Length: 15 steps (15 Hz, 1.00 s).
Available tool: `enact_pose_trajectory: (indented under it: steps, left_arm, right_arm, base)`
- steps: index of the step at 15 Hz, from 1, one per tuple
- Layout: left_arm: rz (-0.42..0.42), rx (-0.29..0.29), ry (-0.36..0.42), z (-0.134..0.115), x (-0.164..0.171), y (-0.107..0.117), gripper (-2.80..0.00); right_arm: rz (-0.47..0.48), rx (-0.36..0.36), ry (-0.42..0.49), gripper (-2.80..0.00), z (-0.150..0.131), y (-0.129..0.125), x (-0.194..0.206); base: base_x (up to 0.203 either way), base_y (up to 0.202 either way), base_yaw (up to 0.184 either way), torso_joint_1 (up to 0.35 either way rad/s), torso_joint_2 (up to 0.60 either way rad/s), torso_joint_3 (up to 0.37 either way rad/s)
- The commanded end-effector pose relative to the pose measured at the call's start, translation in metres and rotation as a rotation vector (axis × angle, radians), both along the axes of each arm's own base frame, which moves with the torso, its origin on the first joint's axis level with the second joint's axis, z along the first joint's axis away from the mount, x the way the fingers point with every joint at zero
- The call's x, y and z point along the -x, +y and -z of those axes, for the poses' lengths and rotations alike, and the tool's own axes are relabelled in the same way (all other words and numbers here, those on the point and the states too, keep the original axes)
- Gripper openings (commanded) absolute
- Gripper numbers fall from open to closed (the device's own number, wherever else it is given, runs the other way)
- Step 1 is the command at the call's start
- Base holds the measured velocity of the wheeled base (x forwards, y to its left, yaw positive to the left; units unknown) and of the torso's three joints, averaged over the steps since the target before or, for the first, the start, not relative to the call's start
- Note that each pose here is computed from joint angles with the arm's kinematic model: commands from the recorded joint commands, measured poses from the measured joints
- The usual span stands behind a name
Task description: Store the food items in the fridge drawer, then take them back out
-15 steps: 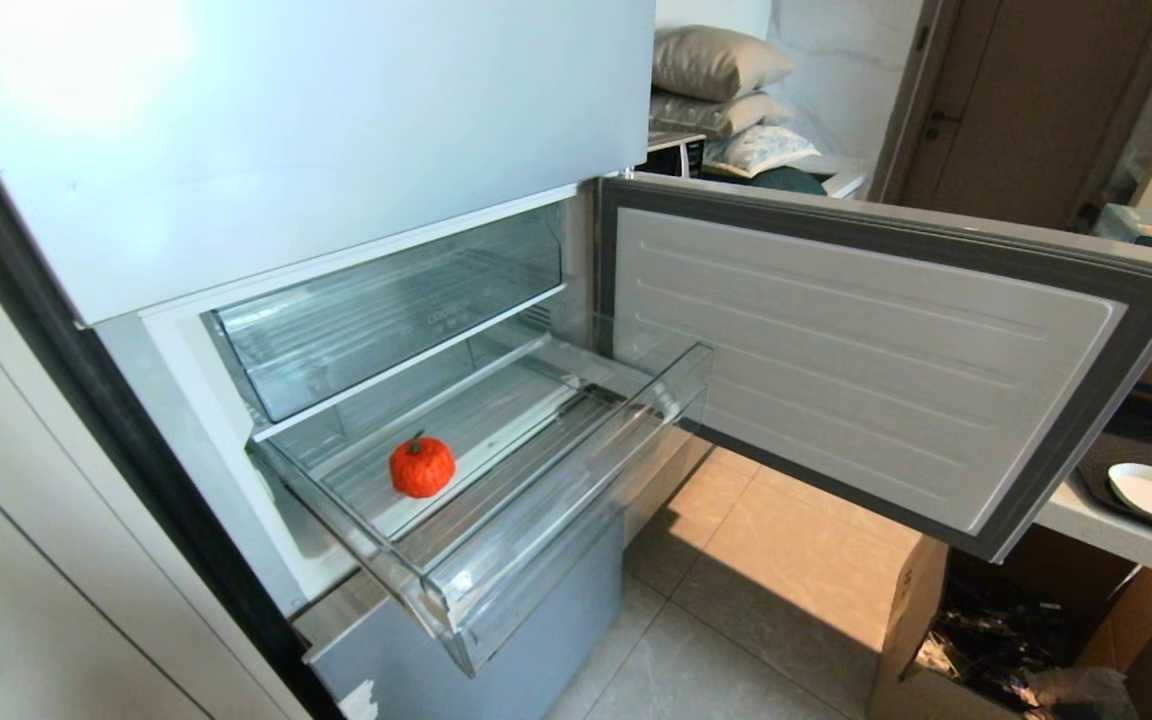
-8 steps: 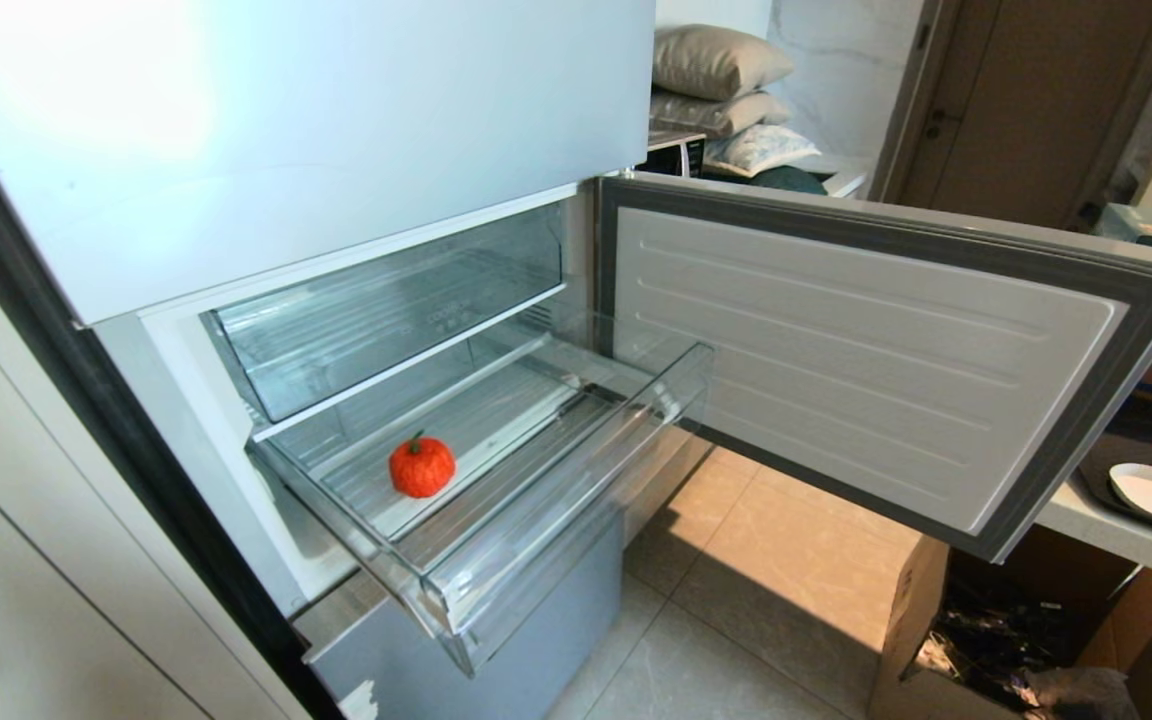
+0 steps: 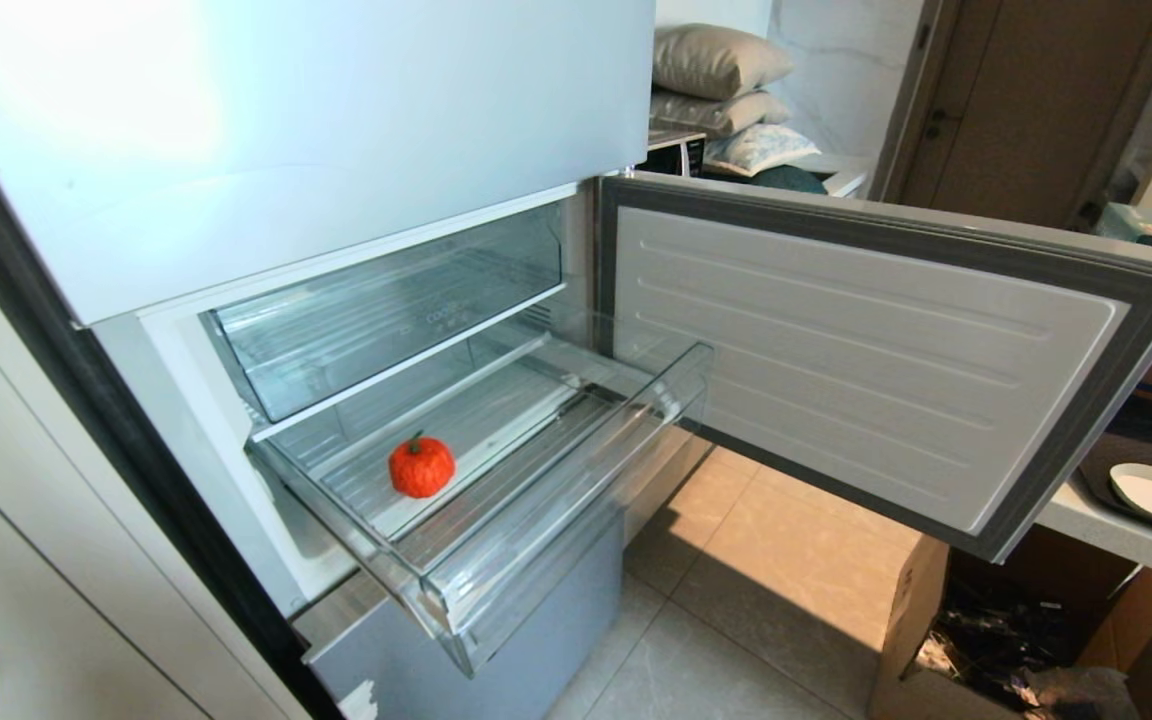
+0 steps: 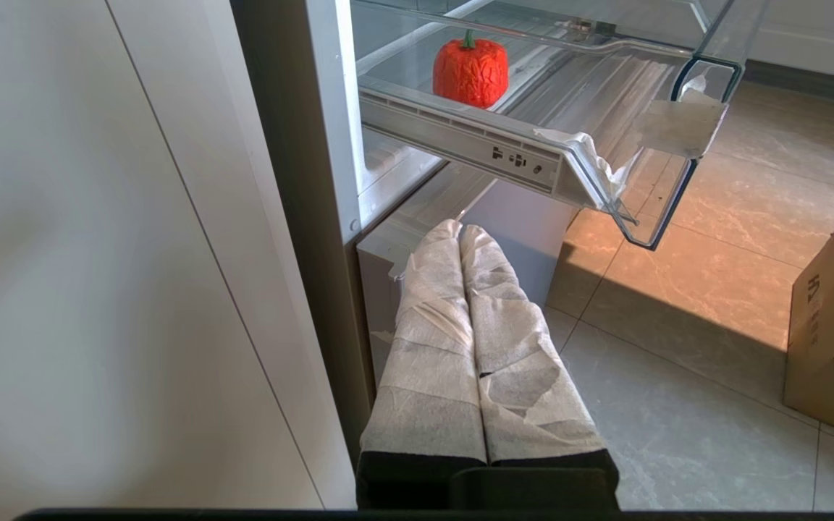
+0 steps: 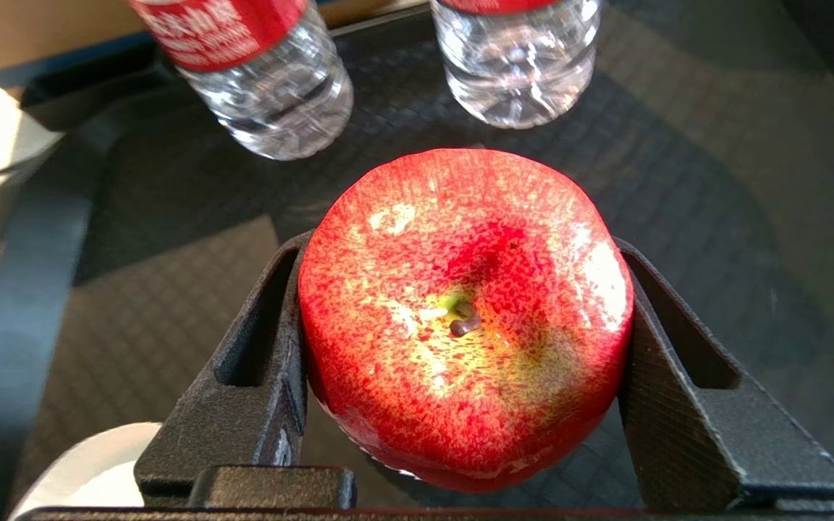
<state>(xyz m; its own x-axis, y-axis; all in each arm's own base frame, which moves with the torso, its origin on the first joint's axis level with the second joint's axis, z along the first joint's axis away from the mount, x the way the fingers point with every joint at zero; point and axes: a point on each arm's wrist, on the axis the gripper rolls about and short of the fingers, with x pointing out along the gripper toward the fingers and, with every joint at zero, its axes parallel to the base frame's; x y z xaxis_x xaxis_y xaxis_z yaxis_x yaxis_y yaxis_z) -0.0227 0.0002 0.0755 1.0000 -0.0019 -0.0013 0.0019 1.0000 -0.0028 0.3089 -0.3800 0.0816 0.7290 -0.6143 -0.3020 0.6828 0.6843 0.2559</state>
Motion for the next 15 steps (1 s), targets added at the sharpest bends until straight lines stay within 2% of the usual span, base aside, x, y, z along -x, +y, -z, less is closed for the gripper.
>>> enact_pose_trajectory:
  steps: [1,8,9,15]
  left_arm:
    - [0.0,0.0,0.0,0.0,0.0,0.0,-2.8]
    - [0.0,0.0,0.0,0.0,0.0,0.0,-2.8]
    - [0.0,0.0,0.0,0.0,0.0,0.0,-2.8]
    - [0.0,0.0,0.0,0.0,0.0,0.0,-2.8]
  right_arm:
    - [-0.007,-0.01,-0.004,-2.8,0.0048,0.0016,-0.0052]
    - [-0.013,-0.019,-0.013,-2.8,0.0087,0.0024,-0.0124]
    - [-0.013,-0.019,-0.013,0.0,0.0091,0.0021,-0.0126]
    - [-0.015,-0.02,-0.014,0.0,0.0093,0.0025,-0.0132]
  base:
    - [0.0,0.0,0.0,0.0,0.0,0.0]
    - [0.0,0.0,0.0,0.0,0.0,0.0]
    - [0.0,0.0,0.0,0.0,0.0,0.0]
    - [0.0,0.0,0.0,0.0,0.0,0.0]
